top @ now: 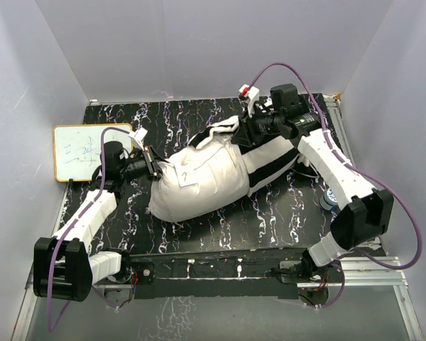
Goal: Put the pillow into the pillowcase
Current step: Stuff the pillow into the pillowcase.
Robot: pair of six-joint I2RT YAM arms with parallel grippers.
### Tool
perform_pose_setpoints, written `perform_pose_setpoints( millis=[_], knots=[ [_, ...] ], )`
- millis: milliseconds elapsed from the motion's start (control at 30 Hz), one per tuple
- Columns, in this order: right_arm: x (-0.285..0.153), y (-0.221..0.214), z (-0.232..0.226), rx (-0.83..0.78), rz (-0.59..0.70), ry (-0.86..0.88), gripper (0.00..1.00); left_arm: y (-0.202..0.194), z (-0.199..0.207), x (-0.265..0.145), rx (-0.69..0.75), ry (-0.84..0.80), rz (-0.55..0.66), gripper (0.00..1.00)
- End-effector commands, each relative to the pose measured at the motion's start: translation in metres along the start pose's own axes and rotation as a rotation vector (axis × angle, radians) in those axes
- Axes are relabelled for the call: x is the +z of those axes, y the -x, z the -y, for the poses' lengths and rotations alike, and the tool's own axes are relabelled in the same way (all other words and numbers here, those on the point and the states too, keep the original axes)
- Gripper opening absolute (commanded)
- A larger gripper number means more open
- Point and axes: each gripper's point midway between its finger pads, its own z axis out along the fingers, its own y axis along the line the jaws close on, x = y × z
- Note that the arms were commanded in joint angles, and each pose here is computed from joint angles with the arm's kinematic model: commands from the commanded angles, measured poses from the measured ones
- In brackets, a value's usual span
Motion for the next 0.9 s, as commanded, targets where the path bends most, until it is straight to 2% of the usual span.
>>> perform_pose_setpoints(
  millis=[0,233,300,367,467,533,600,667,767,867],
  knots=[
    [0.002,0.025,-0.034,0.001,0.073,0.191,0.10,0.003,0.002,0.001,0.046,0.014,0.009,0.00],
    [-0.041,0.093,-0.105,-0.057,0.258,0.586,0.08,0.008,-0.003,0.002,0.053,0.046,0.014,0.00],
    [-0.046,0.093,-0.113,-0.042,0.264,0.642,0.08,0.012,-0.003,0.001,0.064,0.059,0.024,0.07],
    [-0.040,0.087,-0.107,-0.014,0.260,0.610,0.08,0.018,0.001,-0.002,0.079,0.068,0.042,0.26],
    [-0.025,0.070,-0.075,0.035,0.242,0.472,0.08,0.032,0.016,-0.017,0.140,0.065,0.104,0.53],
    [-0.014,0.057,-0.049,0.039,0.220,0.337,0.08,0.037,0.029,-0.029,0.190,0.053,0.134,0.65],
    [-0.006,0.044,-0.027,0.037,0.191,0.230,0.08,0.036,0.045,-0.038,0.244,0.022,0.134,0.69],
    [-0.001,0.032,-0.017,0.058,0.170,0.201,0.08,0.032,0.058,-0.045,0.297,0.011,0.122,0.71],
    [0.004,0.023,-0.019,0.084,0.160,0.239,0.08,0.030,0.070,-0.055,0.384,0.036,0.121,0.73],
    [0.005,0.024,-0.029,0.105,0.169,0.319,0.08,0.028,0.070,-0.058,0.510,0.129,0.131,0.80]
  ],
)
